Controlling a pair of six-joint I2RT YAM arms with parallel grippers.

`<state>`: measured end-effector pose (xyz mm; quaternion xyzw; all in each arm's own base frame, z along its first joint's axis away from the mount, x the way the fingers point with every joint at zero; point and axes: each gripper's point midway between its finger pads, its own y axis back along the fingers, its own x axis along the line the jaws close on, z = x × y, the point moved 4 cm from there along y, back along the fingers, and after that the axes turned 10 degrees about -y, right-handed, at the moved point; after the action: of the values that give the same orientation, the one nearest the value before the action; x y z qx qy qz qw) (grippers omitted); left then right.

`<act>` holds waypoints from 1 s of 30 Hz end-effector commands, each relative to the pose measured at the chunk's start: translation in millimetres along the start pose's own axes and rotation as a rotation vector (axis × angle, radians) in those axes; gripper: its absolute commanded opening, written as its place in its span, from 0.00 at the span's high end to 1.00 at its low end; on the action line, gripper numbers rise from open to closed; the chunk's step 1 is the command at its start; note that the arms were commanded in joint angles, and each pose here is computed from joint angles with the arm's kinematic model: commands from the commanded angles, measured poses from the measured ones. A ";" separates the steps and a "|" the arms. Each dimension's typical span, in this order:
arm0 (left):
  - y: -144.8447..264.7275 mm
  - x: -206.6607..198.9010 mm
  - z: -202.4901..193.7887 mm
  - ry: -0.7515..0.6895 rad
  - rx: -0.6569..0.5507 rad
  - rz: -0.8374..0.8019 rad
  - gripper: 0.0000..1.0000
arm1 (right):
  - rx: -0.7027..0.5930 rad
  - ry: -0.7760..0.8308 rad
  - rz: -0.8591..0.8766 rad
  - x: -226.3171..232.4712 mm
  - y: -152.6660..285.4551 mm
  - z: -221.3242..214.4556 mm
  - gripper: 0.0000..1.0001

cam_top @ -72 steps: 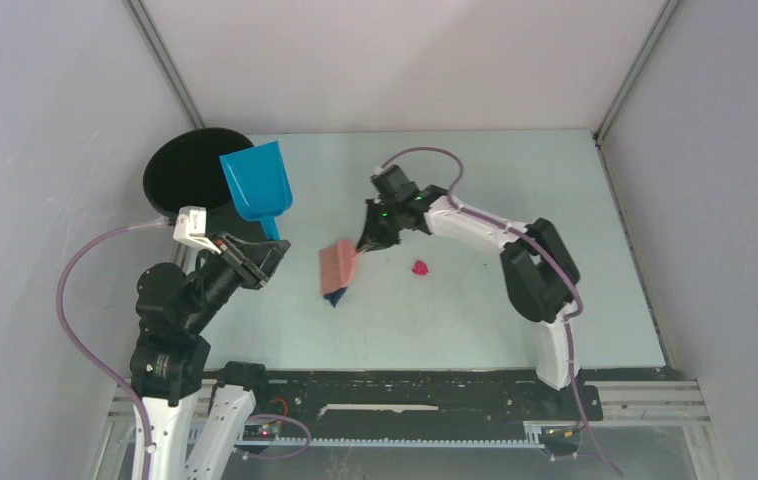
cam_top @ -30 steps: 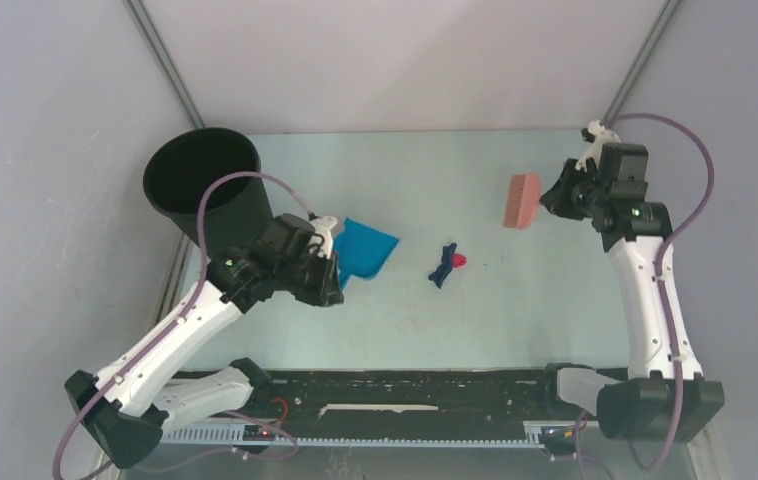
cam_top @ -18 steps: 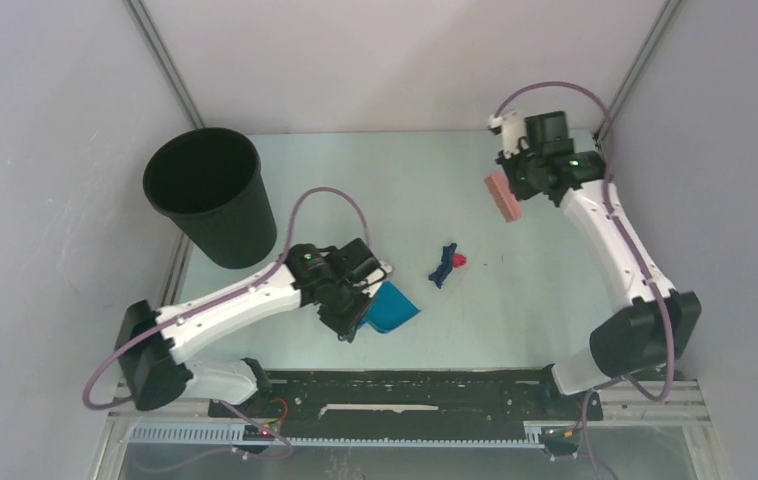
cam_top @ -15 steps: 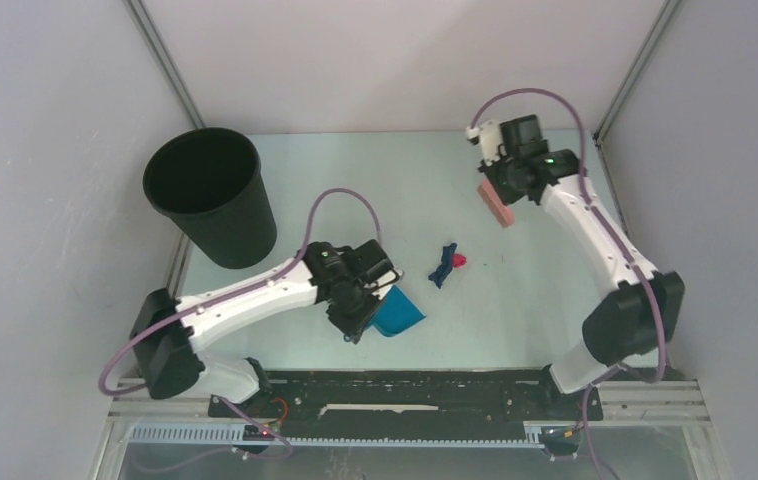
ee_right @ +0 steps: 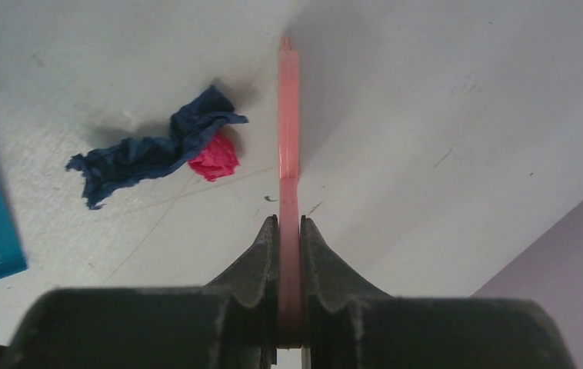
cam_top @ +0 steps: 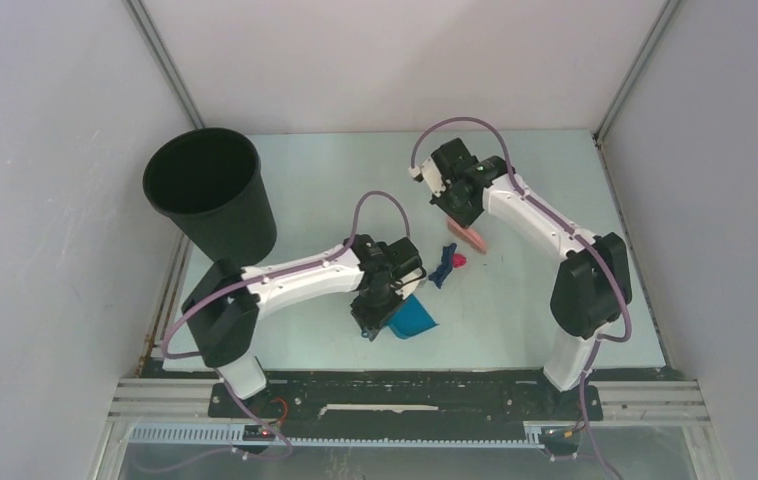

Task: Sweep away the paper scraps from the table

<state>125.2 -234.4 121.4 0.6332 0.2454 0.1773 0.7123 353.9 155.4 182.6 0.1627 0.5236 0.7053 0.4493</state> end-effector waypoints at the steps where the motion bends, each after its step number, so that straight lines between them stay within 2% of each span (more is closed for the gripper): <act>1: -9.8 -2.4 15.1 -0.060 -0.005 -0.032 1.00 | 0.019 0.000 0.076 29.3 9.6 -6.7 1.00; 6: -17.7 -2.7 24.2 -0.066 -0.009 -0.041 1.00 | 0.044 0.030 0.200 65.2 21.2 -22.8 1.00; 12: -15.4 -3.6 34.5 -0.042 -0.061 -0.036 1.00 | 0.027 -0.064 0.576 106.3 61.2 -35.7 1.00; 14: -15.9 -4.1 36.1 -0.031 -0.075 -0.037 1.00 | 0.014 -0.091 0.631 108.4 72.3 -37.8 1.00; 22: -17.1 -4.4 38.0 -0.005 -0.118 -0.029 1.00 | -0.066 -0.311 0.756 73.0 93.8 -27.8 1.00; 30: -12.9 -2.1 39.4 0.024 -0.308 0.023 1.00 | -0.108 -0.475 0.633 5.5 102.5 -27.4 1.00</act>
<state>136.4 -257.9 90.4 0.5899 0.2416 0.1913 0.7464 281.4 151.6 227.4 0.4565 0.3256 0.7684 0.3085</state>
